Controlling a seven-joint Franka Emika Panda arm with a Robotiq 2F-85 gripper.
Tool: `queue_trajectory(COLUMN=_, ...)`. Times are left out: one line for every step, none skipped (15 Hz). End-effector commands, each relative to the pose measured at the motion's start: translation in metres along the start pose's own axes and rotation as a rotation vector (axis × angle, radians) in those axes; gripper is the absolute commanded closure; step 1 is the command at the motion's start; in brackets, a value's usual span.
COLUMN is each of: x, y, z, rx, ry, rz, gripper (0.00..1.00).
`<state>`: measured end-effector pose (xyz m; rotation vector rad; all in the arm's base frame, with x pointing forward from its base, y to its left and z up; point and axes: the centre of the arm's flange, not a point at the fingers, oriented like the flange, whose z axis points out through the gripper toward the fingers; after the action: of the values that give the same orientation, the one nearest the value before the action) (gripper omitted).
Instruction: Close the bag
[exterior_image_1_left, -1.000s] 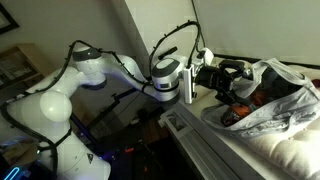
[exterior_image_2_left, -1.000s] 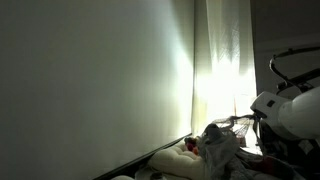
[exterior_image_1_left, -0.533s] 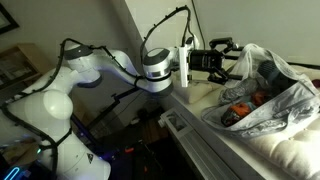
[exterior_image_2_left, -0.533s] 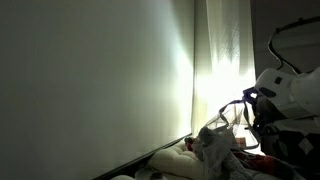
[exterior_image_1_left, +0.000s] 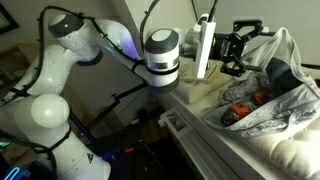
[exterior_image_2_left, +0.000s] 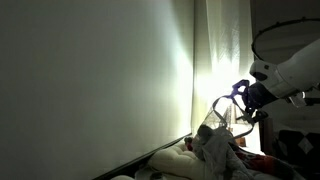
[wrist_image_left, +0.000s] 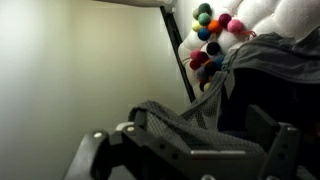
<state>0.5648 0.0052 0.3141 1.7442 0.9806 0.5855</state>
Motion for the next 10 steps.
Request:
queue_trajectory(x=-0.020, y=0.032, z=0.019, rx=0.129, ry=0.050, rz=-0.006, gripper=0.00)
queue_trajectory(x=-0.025, y=0.035, z=0.024, rx=0.162, ry=0.079, rz=-0.008, gripper=0.00)
queue_trajectory(x=-0.030, y=0.034, z=0.030, rx=0.183, ry=0.123, rz=-0.012, gripper=0.00)
queue_trajectory(x=-0.031, y=0.037, z=0.038, rx=0.210, ry=0.149, rz=-0.006, gripper=0.00)
queue_trajectory(x=-0.033, y=0.037, z=0.045, rx=0.237, ry=0.173, rz=0.019, gripper=0.00)
queue_trajectory(x=-0.037, y=0.040, z=0.055, rx=0.266, ry=0.190, rz=0.049, gripper=0.00)
queue_trajectory(x=-0.041, y=0.041, z=0.065, rx=0.294, ry=0.214, rz=0.068, gripper=0.00)
queue_trajectory(x=-0.047, y=0.040, z=0.073, rx=0.326, ry=0.233, rz=0.090, gripper=0.00)
queue_trajectory(x=-0.052, y=0.040, z=0.083, rx=0.355, ry=0.256, rz=0.117, gripper=0.00)
queue_trajectory(x=-0.057, y=0.036, z=0.091, rx=0.390, ry=0.276, rz=0.136, gripper=0.00)
